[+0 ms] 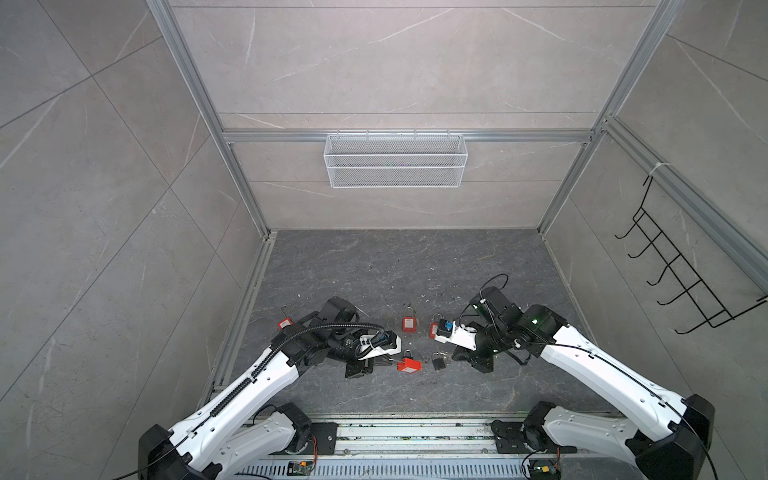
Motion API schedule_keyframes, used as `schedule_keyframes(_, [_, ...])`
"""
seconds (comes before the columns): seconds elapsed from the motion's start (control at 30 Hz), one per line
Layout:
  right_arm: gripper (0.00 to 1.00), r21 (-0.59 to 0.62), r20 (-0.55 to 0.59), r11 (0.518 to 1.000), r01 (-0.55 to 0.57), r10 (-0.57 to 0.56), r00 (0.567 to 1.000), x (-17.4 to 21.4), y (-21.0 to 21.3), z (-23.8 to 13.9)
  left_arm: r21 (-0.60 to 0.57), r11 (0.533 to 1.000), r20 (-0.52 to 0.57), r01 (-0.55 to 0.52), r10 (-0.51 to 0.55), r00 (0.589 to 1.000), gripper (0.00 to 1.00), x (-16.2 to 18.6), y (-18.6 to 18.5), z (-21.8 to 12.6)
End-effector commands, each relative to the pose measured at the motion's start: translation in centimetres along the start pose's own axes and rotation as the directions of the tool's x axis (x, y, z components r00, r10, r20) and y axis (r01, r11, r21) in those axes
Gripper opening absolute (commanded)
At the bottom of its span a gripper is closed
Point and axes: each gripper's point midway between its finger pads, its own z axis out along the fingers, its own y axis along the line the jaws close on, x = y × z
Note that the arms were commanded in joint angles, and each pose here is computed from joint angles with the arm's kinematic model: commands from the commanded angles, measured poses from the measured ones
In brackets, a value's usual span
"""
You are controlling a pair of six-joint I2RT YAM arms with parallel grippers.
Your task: Lock with the key
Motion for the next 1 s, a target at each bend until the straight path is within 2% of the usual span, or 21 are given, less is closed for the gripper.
schedule_keyframes(0.0, [0.0, 0.2, 0.02, 0.978, -0.065, 0.062, 0.998, 0.3, -3.5, 0.0, 0.076, 0.996, -0.161, 0.052, -0.039, 0.986, 0.0, 2.0, -1.3, -0.9])
schedule_keyframes(0.1, [0.0, 0.333, 0.028, 0.937, -0.106, 0.103, 0.994, 0.9, -5.9, -0.2, 0.107, 0.99, -0.27, 0.095, -0.063, 0.961, 0.0, 3.3, -1.1, -0.9])
schedule_keyframes(0.23, [0.0, 0.392, 0.045, 0.91, -0.135, 0.128, 0.991, 1.5, -6.7, -0.3, 0.123, 0.984, -0.377, 0.129, -0.073, 0.923, 0.0, 4.5, -0.1, -0.6])
schedule_keyframes(0.37, [0.0, 0.485, 0.052, 0.862, -0.15, 0.142, 0.988, 2.4, -8.1, -0.6, 0.166, 0.969, -0.529, 0.182, -0.069, 0.846, 0.0, 6.9, 0.6, -0.2])
schedule_keyframes(0.47, [0.0, 0.532, 0.096, 0.83, -0.169, 0.139, 0.986, 2.3, -8.7, -1.3, 0.184, 0.961, -0.57, 0.205, -0.065, 0.819, 0.0, 7.3, 1.4, 0.4])
schedule_keyframes(0.7, [0.0, 0.512, 0.104, 0.837, -0.191, 0.161, 0.982, 2.1, -8.7, -0.8, 0.204, 0.949, -0.677, 0.241, -0.041, 0.735, 0.0, 9.6, 3.5, 1.9])
schedule_keyframes(0.97, [0.0, 0.465, 0.15, 0.856, -0.224, 0.173, 0.974, 0.5, -8.6, -0.5, 0.222, 0.941, -0.719, 0.258, -0.021, 0.694, 0.0, 10.5, 5.0, 3.2])
